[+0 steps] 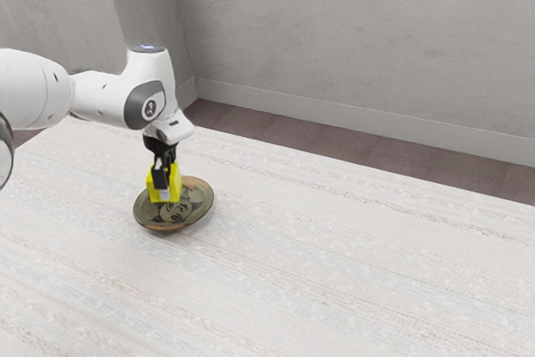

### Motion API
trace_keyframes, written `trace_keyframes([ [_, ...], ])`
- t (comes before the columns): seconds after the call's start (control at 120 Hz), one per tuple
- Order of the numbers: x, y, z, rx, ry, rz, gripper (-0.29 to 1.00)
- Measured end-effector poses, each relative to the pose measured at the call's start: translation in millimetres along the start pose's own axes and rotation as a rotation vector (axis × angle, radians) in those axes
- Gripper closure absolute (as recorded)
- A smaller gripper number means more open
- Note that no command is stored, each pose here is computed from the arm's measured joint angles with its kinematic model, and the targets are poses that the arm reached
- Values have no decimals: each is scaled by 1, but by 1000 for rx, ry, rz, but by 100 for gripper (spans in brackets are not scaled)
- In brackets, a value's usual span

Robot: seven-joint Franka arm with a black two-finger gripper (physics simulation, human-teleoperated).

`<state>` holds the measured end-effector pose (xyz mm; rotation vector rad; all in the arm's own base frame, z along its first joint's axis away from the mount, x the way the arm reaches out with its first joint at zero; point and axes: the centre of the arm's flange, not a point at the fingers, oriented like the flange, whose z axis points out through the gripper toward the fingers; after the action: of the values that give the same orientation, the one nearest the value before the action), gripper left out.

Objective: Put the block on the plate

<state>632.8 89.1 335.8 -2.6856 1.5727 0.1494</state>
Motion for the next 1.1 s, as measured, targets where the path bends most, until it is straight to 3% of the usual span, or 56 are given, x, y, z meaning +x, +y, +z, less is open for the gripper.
trace_keyframes([
  [0.267, -2, -19, 44, -46, -37, -5, 40],
  [0.533, -3, -18, 45, -60, -37, -1, 14],
  [0.75, -9, -1, -42, -12, 8, 0, 5],
  [0.9, 15, 27, -86, -22, 34, 28, 2],
  [1.1, 38, 60, -169, 25, 65, 52, 1],
])
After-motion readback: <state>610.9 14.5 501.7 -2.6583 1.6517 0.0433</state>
